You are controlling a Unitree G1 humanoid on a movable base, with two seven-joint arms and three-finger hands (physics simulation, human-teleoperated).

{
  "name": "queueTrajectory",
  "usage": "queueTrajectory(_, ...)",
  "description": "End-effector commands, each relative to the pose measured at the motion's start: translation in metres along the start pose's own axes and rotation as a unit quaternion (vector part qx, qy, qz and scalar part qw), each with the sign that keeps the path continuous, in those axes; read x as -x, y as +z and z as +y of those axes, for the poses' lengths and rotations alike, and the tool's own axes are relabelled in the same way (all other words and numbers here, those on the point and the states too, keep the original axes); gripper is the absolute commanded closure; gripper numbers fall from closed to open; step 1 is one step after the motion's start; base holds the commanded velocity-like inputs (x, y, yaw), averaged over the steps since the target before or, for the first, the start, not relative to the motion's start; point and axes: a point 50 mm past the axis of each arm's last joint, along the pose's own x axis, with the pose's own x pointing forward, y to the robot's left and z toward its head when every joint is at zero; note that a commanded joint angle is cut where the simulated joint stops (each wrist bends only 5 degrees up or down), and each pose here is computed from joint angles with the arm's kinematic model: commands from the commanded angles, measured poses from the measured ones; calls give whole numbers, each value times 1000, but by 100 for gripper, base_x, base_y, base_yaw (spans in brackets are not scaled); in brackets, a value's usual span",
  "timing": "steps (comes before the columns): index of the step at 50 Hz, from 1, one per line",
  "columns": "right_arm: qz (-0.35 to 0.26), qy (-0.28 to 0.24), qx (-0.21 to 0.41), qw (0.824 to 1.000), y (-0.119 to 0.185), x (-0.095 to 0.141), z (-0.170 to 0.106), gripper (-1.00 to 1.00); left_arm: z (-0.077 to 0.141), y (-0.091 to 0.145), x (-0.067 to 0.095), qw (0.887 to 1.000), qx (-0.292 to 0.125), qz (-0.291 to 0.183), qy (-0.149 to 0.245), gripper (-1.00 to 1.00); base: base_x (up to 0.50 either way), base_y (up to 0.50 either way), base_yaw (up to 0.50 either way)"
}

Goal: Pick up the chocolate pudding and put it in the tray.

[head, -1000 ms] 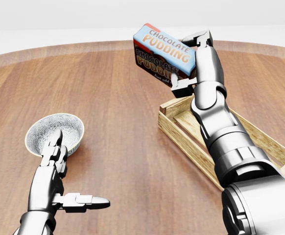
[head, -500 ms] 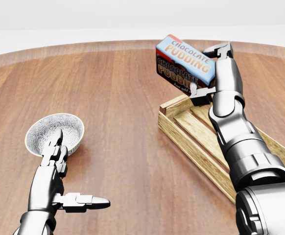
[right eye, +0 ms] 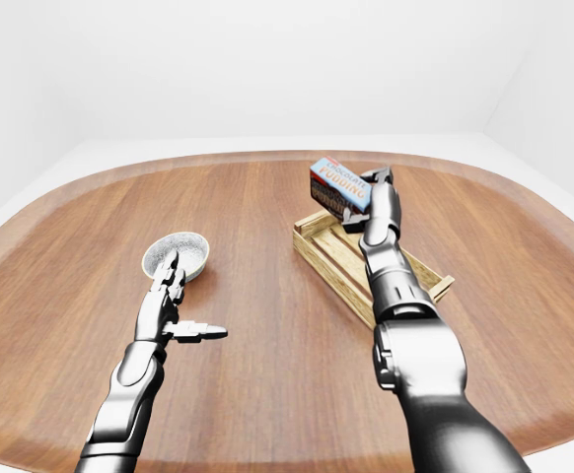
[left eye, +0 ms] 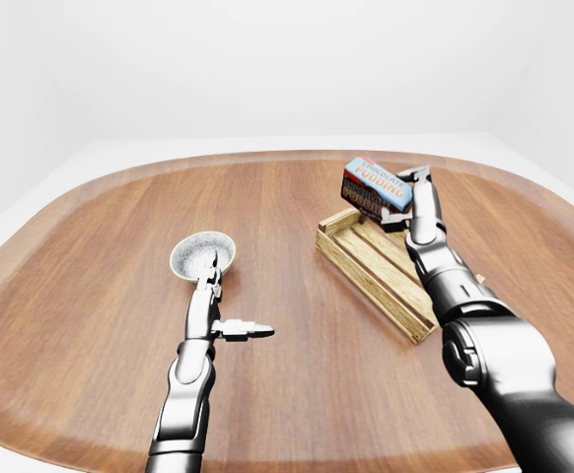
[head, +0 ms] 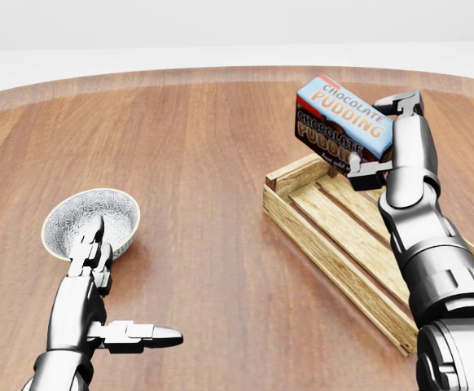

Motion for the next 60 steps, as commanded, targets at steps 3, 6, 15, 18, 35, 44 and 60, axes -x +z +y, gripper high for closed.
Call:
queueTrajectory(3,28,-29,-7,999,-19,0,-14,100,0,0,0,1000,2,2,-2,-100,0,0,0)
queueTrajectory(6,29,-29,-8,999,-20,0,-15,100,0,-1,0,1000,1,2,-2,-100,0,0,0)
queueTrajectory(15,50,-33,-5,998,-36,4,-16,100,-1,0,0,1000,1,2,-3,-100,0,0,0)
queueTrajectory(18,55,-34,-5,998,-39,5,-17,100,-1,0,0,1000,0,2,-4,-100,0,0,0)
queueTrajectory(35,83,-40,-2,996,-60,11,-21,100,-1,-1,1,1000,-1,2,-4,-100,0,0,0)
queueTrajectory(44,97,-42,-1,994,-70,15,-21,100,-1,-1,1,1000,-1,3,-4,-100,0,0,0)
queueTrajectory(60,123,-45,-4,991,-87,22,-22,100,-1,-1,0,1000,0,4,-3,-100,0,0,0)
